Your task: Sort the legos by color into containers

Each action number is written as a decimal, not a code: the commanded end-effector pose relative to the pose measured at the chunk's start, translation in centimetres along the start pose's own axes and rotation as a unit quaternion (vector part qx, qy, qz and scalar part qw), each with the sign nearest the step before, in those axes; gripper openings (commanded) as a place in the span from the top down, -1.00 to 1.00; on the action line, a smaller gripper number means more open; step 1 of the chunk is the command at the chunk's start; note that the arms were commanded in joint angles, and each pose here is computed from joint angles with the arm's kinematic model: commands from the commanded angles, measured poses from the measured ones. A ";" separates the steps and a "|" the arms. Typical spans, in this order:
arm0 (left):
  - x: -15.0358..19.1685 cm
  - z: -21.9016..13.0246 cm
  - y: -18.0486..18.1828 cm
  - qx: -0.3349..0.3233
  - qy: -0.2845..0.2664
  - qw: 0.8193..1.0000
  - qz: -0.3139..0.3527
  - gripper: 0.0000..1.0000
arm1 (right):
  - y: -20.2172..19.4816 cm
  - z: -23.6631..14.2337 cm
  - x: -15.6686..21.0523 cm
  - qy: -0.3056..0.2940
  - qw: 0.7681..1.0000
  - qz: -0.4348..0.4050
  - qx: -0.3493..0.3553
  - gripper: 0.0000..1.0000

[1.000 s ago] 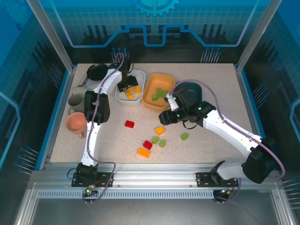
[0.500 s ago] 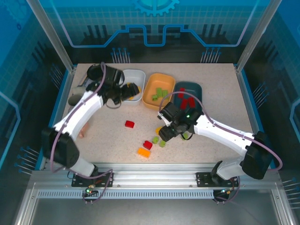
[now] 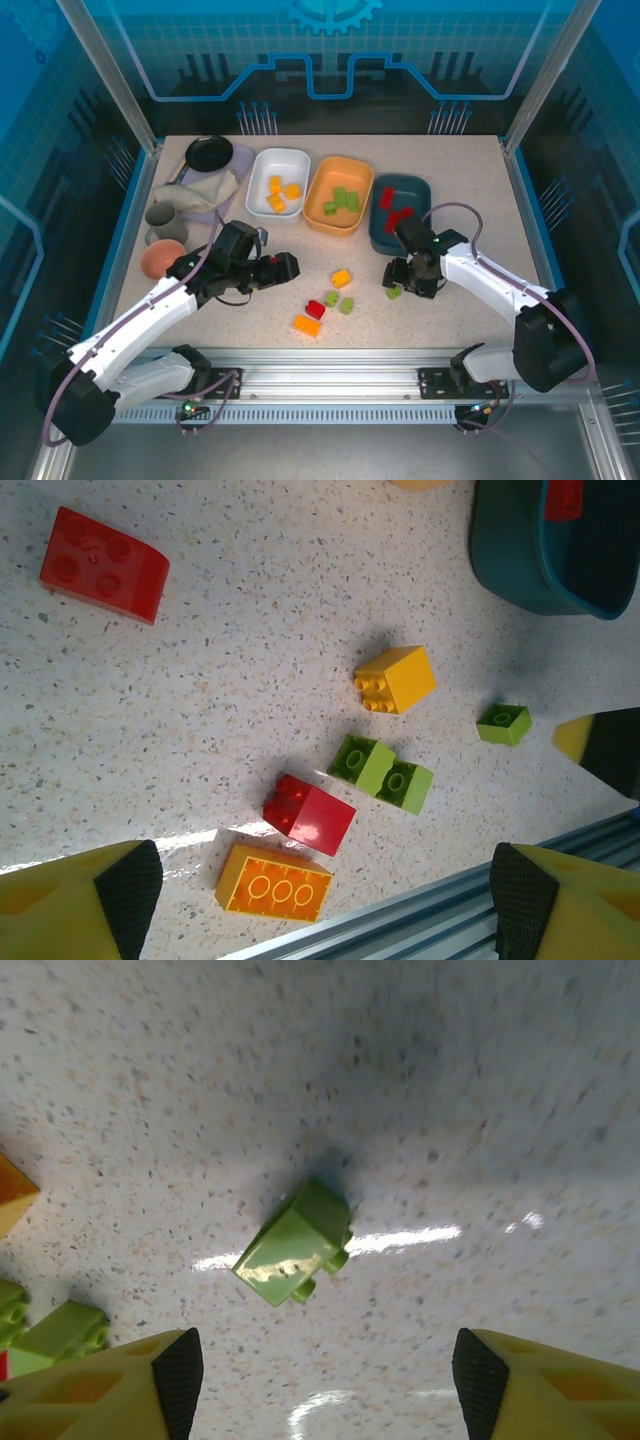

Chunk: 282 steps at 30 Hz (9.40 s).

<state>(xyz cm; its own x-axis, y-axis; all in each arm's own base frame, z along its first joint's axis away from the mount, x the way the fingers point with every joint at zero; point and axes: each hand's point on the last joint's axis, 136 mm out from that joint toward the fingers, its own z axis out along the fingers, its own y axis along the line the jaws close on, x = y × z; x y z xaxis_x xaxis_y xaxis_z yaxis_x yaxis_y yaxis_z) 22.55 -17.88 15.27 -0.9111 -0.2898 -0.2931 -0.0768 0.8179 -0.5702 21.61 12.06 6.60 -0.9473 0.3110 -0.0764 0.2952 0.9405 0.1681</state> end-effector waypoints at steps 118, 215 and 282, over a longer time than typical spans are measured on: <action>-5.1 -3.7 1.4 -0.012 -0.058 0.970 -0.234 -0.72 | 24.5 -2.1 -8.2 -0.145 0.905 -0.398 -0.036 0.52; -33.6 19.3 4.6 -0.104 -0.072 0.977 -0.171 0.18 | 18.0 -16.1 -3.4 -0.322 0.858 -0.279 -0.287 -0.76; -2.1 -2.7 -1.1 0.077 -0.037 0.982 -0.166 -0.56 | 17.6 -4.7 -8.3 -0.126 0.909 -0.395 -0.045 0.42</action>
<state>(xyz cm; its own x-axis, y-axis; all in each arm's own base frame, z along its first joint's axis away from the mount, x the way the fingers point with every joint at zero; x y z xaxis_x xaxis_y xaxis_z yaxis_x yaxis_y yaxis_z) 22.09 -16.55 16.25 -0.8484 -0.5220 -0.0883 -0.3156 0.6325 -0.7074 30.37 26.14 13.07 -0.7486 -0.5376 -0.3881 -0.5830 0.8125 -0.0009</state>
